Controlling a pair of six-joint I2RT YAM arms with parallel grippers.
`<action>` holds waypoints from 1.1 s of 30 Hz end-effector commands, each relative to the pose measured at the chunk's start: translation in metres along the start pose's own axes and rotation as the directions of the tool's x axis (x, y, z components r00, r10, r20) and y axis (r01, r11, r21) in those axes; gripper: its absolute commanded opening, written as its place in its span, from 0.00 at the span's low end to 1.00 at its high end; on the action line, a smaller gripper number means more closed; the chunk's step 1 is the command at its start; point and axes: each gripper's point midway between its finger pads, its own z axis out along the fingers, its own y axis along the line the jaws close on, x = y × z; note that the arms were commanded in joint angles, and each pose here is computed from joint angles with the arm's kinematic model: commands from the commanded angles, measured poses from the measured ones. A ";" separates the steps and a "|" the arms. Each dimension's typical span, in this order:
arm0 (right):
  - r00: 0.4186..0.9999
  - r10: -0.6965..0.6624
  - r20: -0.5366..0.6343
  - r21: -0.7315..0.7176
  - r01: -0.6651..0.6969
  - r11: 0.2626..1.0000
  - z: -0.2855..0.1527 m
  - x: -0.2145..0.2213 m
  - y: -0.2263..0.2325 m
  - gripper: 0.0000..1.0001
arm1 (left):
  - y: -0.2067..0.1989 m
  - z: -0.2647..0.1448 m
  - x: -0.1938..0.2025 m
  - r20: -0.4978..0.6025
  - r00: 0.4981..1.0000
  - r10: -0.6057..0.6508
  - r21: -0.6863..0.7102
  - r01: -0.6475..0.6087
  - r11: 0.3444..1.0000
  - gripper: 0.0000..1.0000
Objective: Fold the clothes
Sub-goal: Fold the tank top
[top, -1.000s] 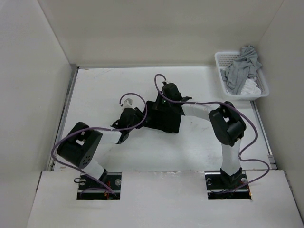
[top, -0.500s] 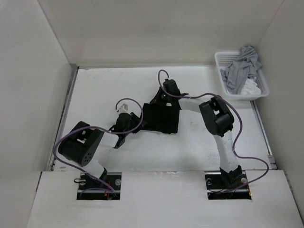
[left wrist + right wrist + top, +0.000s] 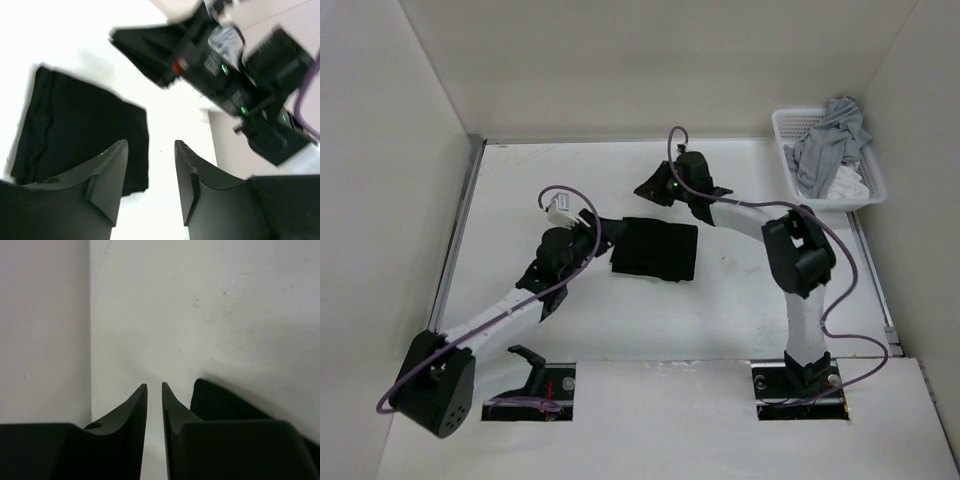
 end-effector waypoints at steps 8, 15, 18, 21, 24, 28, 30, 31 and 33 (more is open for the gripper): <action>0.919 -0.180 0.352 -0.103 0.229 0.968 -0.178 -0.038 0.041 0.59 | 0.058 -0.040 -0.029 0.050 0.981 0.188 -0.263 -0.169 0.950 0.49; 0.843 -0.184 0.505 0.134 0.134 0.982 -0.240 -0.026 -0.050 0.67 | 0.099 -0.048 -0.035 0.007 0.989 0.150 -0.378 -0.137 0.916 0.51; 0.787 -0.188 0.588 0.185 0.095 0.978 -0.269 -0.034 -0.072 0.68 | 0.103 -0.046 -0.041 0.013 0.990 0.144 -0.395 -0.127 0.910 0.52; 0.733 -0.186 0.655 0.223 0.047 0.974 -0.292 -0.041 -0.094 0.69 | 0.109 -0.041 -0.041 -0.004 0.989 0.145 -0.417 -0.134 0.899 0.52; 0.710 -0.160 0.686 0.227 0.000 0.974 -0.304 -0.049 -0.107 0.70 | 0.110 -0.034 -0.038 -0.024 0.989 0.143 -0.421 -0.140 0.896 0.52; 0.719 -0.145 0.679 0.228 -0.019 0.974 -0.302 -0.049 -0.116 0.70 | 0.112 -0.026 -0.036 -0.036 0.988 0.153 -0.418 -0.154 0.895 0.50; 0.727 -0.145 0.672 0.233 -0.020 0.972 -0.298 -0.048 -0.117 0.70 | 0.112 -0.023 -0.036 -0.039 0.986 0.163 -0.415 -0.164 0.895 0.49; 0.730 -0.146 0.668 0.237 -0.023 0.971 -0.296 -0.048 -0.119 0.70 | 0.112 -0.022 -0.036 -0.040 0.985 0.166 -0.413 -0.168 0.895 0.48; 0.736 -0.147 0.661 0.245 -0.027 0.969 -0.294 -0.047 -0.122 0.70 | 0.112 -0.021 -0.036 -0.044 0.984 0.175 -0.411 -0.177 0.894 0.47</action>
